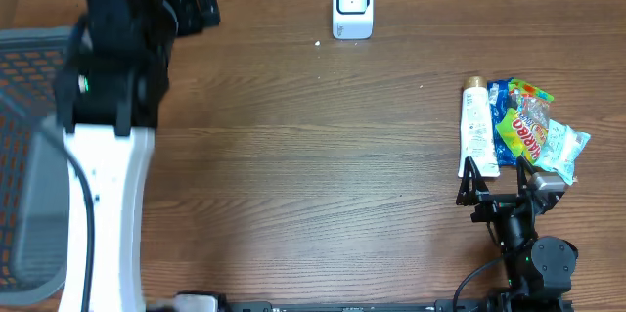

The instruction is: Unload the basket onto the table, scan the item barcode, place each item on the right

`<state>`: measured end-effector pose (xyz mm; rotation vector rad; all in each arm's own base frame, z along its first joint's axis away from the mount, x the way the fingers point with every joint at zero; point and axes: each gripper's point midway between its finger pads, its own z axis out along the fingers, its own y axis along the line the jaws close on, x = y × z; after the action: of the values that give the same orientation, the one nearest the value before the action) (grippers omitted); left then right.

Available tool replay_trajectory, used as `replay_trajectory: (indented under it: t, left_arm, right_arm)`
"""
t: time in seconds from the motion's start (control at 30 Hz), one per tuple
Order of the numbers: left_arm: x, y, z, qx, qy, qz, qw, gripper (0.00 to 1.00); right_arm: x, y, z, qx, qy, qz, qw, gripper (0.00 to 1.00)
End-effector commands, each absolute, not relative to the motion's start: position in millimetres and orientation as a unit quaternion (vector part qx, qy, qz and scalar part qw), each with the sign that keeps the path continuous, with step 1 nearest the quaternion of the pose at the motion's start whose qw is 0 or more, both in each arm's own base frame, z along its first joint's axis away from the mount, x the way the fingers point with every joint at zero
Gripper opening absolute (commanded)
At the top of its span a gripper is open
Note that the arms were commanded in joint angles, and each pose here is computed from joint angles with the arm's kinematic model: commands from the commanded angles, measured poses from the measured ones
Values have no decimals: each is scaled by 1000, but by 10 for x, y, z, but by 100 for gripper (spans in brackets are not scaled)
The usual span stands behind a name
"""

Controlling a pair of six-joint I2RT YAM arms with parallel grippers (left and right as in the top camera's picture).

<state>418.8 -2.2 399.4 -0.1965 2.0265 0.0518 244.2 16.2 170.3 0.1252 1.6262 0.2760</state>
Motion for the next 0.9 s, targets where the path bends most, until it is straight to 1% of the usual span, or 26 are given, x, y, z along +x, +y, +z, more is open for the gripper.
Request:
replay_trajectory:
  t: [0.0,0.27,0.47,0.63,0.87]
  left_arm:
    - [4004,-72,3678,-77,851,1,519,99]
    - [3472,54,3139,-90,811,-4,578,100]
    - [3023,212,2563,-107,799,7,591,100]
    - [2774,256,2201,-90,783,26,615,100]
    - [2558,258,1694,-62,774,48,628,100]
  right_arm:
    - [2437,185,1712,52,720,128,680,100]
    - [2437,186,1712,52,720,128,680,100]
    - [2437,186,1712,52,720,128,680,100]
    - [2437,185,1712,52,720,128,680,100]
    - [2437,186,1712,52,720,128,680,100]
